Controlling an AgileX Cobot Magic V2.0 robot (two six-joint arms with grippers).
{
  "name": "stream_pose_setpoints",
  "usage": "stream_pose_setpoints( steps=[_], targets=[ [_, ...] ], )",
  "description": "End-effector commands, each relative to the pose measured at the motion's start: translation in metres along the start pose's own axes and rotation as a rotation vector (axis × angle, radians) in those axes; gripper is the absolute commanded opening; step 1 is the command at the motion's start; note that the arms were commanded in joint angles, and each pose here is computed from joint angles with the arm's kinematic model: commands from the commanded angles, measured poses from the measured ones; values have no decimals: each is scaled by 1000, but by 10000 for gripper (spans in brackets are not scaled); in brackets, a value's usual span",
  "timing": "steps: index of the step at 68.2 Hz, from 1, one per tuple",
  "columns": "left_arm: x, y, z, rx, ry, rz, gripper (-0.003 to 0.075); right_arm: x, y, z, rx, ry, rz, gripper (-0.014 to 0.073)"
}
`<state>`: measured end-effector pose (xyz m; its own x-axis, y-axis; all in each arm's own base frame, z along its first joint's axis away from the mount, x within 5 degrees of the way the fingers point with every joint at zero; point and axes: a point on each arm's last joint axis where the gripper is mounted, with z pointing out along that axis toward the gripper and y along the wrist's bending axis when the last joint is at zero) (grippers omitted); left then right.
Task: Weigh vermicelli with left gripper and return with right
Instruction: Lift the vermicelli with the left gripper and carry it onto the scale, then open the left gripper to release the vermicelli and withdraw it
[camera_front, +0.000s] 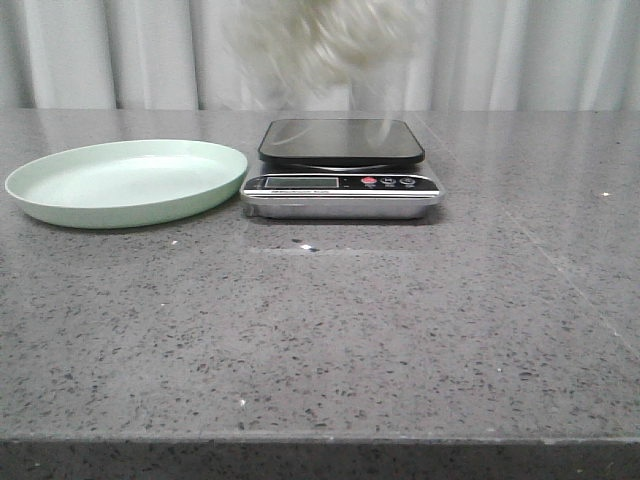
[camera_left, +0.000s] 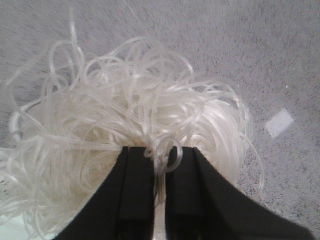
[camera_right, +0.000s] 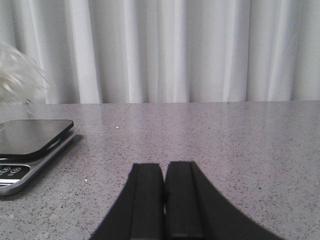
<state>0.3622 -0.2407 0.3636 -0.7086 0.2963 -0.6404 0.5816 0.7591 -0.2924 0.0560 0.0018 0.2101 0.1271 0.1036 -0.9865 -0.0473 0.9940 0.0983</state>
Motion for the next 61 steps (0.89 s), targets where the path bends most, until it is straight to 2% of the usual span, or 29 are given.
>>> stream_pose_setpoints(
  steps=[1, 6, 10, 13, 16, 17, 20, 21, 27, 38, 47, 54, 61],
  targets=[
    [-13, -12, -7, 36, -106, -15, 160, -11, 1, -2, -3, -108, -12, 158],
    [-11, -9, 3, 35, -81, -52, 198, -11, 1, -2, -3, -108, -12, 158],
    [-9, -8, 7, 35, -69, -59, 256, -11, 1, -2, -3, -108, -12, 158],
    [-9, -8, 7, 33, -65, -59, 336, -11, 1, -2, -3, -108, -12, 158],
    [-10, -8, 6, 34, -70, -57, 382, -11, 1, -2, -3, -108, -12, 158],
    [-10, -7, 5, 33, -72, -58, 427, -11, 1, -2, -3, -108, -12, 158],
    [-12, -9, 3, 35, -78, -55, 470, -11, 1, -2, -3, -108, -12, 158],
    [-13, -9, 1, 36, -79, -53, 510, -11, 1, -2, -3, -108, -12, 158],
    [-19, -12, -11, 42, -90, -40, 583, -11, 1, -2, -3, -108, -12, 158],
    [-28, -21, -41, 41, -82, 10, 575, -11, 1, -2, -3, -108, -12, 158],
    [-24, -25, -77, -63, -73, 87, 529, -11, 1, -2, -3, -108, -12, 158],
    [-18, -31, -102, -87, -109, 119, 489, -11, 1, -2, -3, -108, -12, 158],
    [-7, -39, -132, -93, -198, 149, 443, -11, 1, -2, -3, -108, -12, 158]
  ],
)
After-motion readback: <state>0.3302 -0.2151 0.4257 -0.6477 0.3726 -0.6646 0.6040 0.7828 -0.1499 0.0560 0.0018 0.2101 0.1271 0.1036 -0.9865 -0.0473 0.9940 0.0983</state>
